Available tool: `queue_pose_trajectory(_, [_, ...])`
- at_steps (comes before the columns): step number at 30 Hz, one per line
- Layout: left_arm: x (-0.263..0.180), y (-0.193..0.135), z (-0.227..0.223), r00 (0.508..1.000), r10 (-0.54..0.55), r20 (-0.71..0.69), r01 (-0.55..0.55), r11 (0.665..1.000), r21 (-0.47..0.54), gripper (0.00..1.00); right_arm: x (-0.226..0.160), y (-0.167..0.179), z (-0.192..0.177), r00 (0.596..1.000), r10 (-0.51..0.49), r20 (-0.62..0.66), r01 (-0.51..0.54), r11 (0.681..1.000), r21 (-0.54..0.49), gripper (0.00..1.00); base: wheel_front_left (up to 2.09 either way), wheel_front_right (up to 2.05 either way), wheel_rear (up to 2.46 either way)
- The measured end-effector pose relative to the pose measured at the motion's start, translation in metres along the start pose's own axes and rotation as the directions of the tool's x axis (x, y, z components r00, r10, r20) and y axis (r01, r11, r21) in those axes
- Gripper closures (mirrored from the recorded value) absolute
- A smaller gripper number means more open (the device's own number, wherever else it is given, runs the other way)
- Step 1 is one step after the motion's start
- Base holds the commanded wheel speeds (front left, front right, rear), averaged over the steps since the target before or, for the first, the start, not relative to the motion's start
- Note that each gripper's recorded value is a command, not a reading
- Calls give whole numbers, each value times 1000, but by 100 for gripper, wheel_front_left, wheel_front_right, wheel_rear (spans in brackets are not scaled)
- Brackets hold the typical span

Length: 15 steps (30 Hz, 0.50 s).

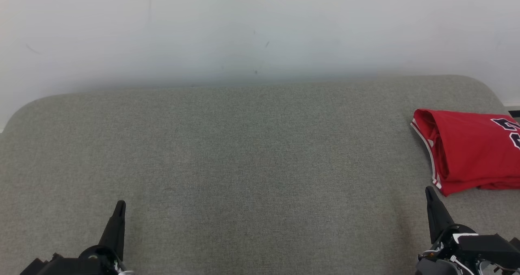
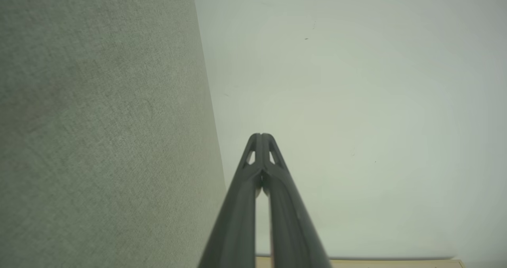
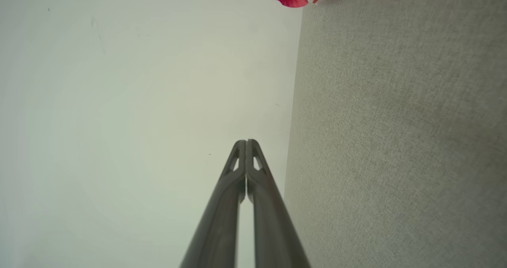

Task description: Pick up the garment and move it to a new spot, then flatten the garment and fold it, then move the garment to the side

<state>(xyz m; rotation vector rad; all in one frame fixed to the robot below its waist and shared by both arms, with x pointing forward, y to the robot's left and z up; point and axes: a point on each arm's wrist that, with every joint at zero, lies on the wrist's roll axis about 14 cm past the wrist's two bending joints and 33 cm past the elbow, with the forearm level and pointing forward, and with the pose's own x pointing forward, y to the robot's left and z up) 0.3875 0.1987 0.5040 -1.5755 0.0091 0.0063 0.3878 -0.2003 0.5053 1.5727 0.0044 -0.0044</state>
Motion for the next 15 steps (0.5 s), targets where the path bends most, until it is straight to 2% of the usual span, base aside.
queue_pose_trajectory(15, [0,0,0,1000,0,0,0,1000,0,100,0,0,0,1000,0,0,0,1000,0,100,0,0,0])
